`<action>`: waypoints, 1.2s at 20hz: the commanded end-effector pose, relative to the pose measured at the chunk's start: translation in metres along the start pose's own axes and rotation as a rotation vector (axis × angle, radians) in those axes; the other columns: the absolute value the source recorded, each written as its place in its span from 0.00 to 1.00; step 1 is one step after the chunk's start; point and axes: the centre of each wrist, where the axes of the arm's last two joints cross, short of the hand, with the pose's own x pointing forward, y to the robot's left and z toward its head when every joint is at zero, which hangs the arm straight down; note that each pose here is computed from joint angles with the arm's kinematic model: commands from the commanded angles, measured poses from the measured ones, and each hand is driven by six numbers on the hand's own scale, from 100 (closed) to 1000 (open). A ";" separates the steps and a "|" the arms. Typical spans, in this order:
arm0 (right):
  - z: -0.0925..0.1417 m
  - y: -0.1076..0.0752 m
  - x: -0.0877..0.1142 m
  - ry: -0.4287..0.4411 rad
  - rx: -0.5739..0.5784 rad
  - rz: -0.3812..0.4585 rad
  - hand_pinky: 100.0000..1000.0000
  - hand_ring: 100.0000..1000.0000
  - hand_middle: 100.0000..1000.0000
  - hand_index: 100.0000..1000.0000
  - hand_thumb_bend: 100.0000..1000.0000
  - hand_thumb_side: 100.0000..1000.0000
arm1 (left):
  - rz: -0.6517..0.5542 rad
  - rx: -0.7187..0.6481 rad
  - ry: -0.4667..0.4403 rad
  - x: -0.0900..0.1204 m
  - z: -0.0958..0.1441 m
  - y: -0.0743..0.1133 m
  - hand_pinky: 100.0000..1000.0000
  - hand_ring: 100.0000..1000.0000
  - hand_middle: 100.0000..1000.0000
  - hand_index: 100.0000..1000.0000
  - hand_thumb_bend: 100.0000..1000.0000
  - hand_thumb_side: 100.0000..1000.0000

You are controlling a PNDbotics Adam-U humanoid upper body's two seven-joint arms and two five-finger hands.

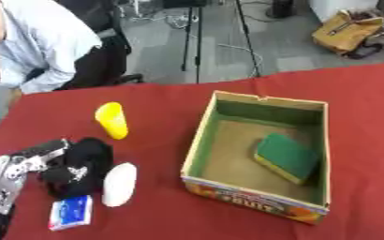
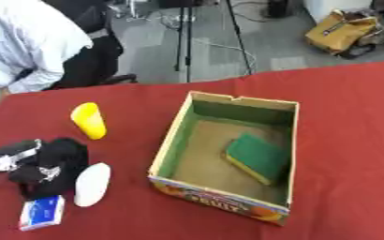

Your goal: Pick up objects on the table and place them in the box.

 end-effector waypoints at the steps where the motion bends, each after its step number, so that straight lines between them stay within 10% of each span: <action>1: -0.003 0.000 0.003 -0.010 0.011 0.010 0.87 0.82 0.60 0.61 0.00 1.00 | -0.009 0.020 -0.006 -0.003 0.005 0.016 0.02 0.30 0.25 0.41 0.00 0.44; 6: -0.004 0.000 0.003 -0.010 0.007 0.010 0.87 0.82 0.60 0.61 0.00 1.00 | 0.003 0.045 -0.035 0.002 0.004 0.024 0.00 0.23 0.16 0.35 0.00 0.19; 24: -0.005 0.001 0.002 -0.005 0.009 0.000 0.87 0.82 0.60 0.61 0.00 1.00 | 0.009 0.216 -0.085 0.011 0.001 0.044 0.00 0.15 0.11 0.32 0.00 0.23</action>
